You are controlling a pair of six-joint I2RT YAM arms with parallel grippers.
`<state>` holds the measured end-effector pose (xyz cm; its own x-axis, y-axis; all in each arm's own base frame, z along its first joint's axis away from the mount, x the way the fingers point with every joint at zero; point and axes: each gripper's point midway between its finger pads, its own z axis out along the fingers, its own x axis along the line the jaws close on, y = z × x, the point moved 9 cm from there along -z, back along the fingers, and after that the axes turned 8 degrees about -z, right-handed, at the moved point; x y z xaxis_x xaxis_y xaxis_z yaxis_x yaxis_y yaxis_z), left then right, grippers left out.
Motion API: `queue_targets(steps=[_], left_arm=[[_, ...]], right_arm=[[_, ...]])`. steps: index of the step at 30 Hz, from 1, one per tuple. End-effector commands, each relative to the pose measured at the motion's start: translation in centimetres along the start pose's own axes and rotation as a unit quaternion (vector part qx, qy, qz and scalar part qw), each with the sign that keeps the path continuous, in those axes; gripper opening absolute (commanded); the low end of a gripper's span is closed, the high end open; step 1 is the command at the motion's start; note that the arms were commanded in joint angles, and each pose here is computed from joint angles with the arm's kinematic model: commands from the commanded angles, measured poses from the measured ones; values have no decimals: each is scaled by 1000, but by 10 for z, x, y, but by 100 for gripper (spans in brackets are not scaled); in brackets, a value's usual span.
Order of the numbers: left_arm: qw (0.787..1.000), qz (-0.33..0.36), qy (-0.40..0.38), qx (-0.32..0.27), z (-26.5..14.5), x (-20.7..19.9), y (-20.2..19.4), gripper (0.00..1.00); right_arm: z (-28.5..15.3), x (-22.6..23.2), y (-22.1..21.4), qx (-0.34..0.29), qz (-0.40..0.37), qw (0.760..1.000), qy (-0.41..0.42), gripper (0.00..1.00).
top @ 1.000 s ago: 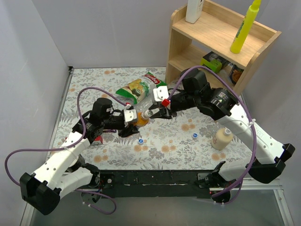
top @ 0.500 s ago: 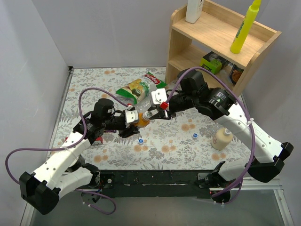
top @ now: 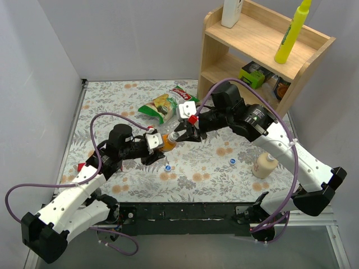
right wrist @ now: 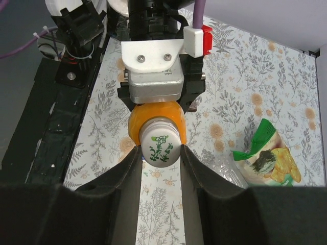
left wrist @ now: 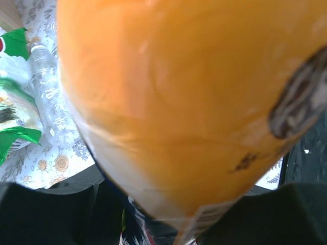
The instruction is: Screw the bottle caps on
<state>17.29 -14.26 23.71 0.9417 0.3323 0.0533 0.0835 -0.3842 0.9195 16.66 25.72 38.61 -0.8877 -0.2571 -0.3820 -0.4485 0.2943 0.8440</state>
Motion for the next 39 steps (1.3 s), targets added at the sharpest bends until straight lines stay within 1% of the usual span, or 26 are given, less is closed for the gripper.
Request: queue_targets(steps=[1, 7, 10, 13, 14, 15, 17, 19, 25, 29, 30, 34, 39], left_arm=[[994, 57, 14, -93, -6, 4, 39, 0], [992, 59, 36, -105, -6, 8, 42, 0], [991, 53, 52, -113, -5, 12, 45, 0], [989, 36, 69, -124, -5, 16, 50, 0], [988, 36, 73, -130, -4, 17, 52, 0], [988, 22, 81, -131, -3, 18, 52, 0], [987, 17, 86, -137, -2, 20, 53, 0], [987, 13, 88, -137, -1, 21, 54, 0], [988, -18, 104, -117, 9, 31, 55, 0], [986, -9, 119, -112, 10, 36, 58, 0], [987, -8, 122, -109, 11, 37, 58, 0], [984, 4, 142, -109, 9, 41, 61, 0], [979, -16, 170, -110, 8, 45, 61, 0]], right_arm=[[7, 10, -15, 13, 76, 997, 22, 19], [11, 12, -18, 4, 109, 994, 16, 19], [12, 9, -21, 8, 120, 993, -6, 19], [15, 5, -21, 5, 159, 987, -26, 18], [16, 6, -20, 3, 184, 983, -26, 18], [17, 6, -21, 1, 197, 980, -27, 17], [20, 5, -26, -4, 229, 973, -30, 17], [21, 3, -31, -2, 239, 971, -32, 17], [30, -3, -39, 18, 271, 962, -34, 14], [34, -7, -43, 35, 279, 959, -38, 14], [38, -6, -50, 54, 294, 954, -30, 12], [40, -7, -58, 82, 311, 946, -46, 10], [42, -2, -63, 94, 358, 927, -61, 9]])
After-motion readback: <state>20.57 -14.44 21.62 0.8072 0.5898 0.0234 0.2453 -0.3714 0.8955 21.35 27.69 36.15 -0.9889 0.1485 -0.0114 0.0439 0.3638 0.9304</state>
